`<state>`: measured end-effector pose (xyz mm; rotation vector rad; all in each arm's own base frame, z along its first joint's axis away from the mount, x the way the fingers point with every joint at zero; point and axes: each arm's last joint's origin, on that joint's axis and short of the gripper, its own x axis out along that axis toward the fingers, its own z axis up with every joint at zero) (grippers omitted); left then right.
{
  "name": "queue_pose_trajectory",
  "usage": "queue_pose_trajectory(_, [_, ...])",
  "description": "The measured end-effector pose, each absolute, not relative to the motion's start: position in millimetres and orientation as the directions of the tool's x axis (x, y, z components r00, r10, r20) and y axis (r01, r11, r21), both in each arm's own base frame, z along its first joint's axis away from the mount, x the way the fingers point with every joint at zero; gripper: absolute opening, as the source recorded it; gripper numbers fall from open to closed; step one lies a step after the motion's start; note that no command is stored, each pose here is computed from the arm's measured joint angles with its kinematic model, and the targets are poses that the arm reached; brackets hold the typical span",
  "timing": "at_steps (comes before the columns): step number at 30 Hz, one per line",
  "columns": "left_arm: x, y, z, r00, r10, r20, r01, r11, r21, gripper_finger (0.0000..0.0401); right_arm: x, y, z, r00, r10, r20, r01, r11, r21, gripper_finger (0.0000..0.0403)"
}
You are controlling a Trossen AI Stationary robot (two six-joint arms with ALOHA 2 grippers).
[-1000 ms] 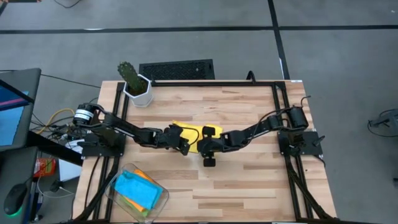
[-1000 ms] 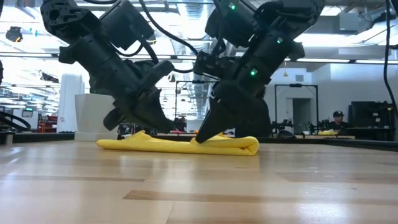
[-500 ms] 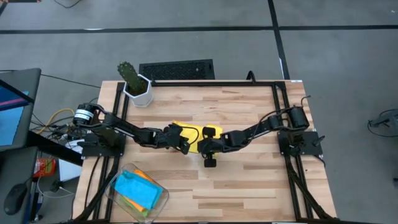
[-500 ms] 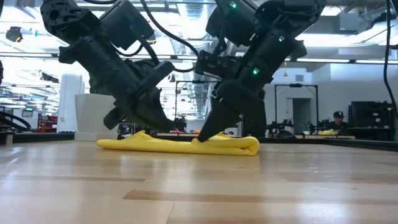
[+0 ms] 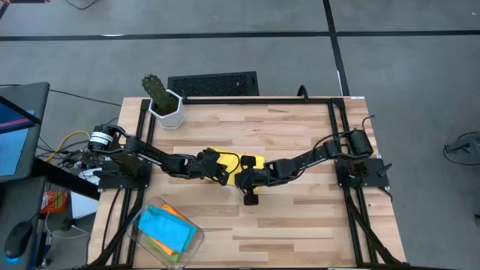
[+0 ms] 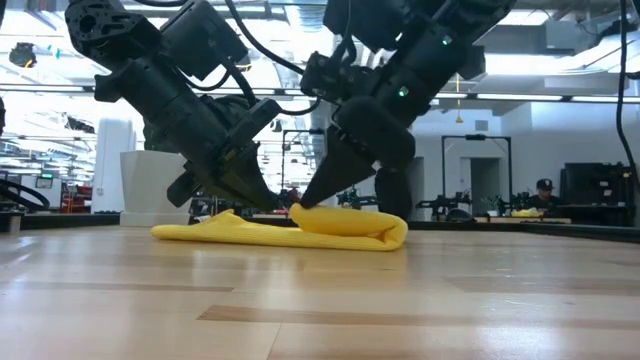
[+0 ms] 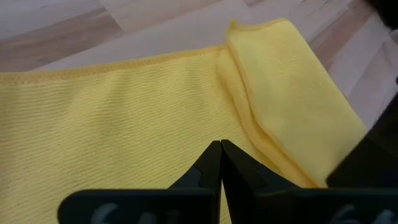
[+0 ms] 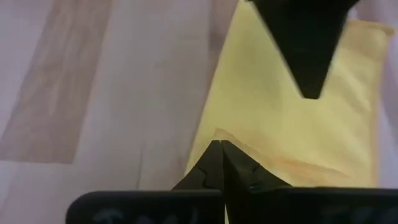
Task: Fold microfiber towels
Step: Fold the yellow microfiber towel
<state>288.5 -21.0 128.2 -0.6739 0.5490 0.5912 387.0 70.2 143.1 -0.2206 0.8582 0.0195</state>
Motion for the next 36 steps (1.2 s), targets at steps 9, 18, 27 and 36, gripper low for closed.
queue_pose_trajectory(9, [288.5, -20.7, 128.4, 0.702, 0.328, -0.632, -0.660, 0.632, -0.406, 0.0000, 387.1, 72.1, 140.3, 0.649, -0.021, -0.761, -0.139, 0.979, -0.146, 0.0051])
queue_pose_trajectory(18, [288.6, -20.8, 128.5, 0.705, 0.323, -0.632, -0.659, 0.627, -0.415, 0.0000, 388.2, 61.0, 142.2, 0.648, -0.053, -0.760, -0.103, 0.982, -0.157, 0.0112])
queue_pose_trajectory(27, [281.3, -8.6, 170.5, 0.778, 0.338, -0.530, -0.603, 0.639, -0.477, 0.0000, 382.3, 59.1, 190.6, 0.721, -0.038, -0.691, -0.053, 0.993, -0.109, 0.0210])
queue_pose_trajectory(36, [247.9, -11.0, 210.9, 0.779, 0.363, -0.511, -0.611, 0.625, -0.486, 0.0000, 329.3, 63.6, 183.5, 0.889, 0.000, -0.457, 0.039, 0.996, 0.076, 0.0181])
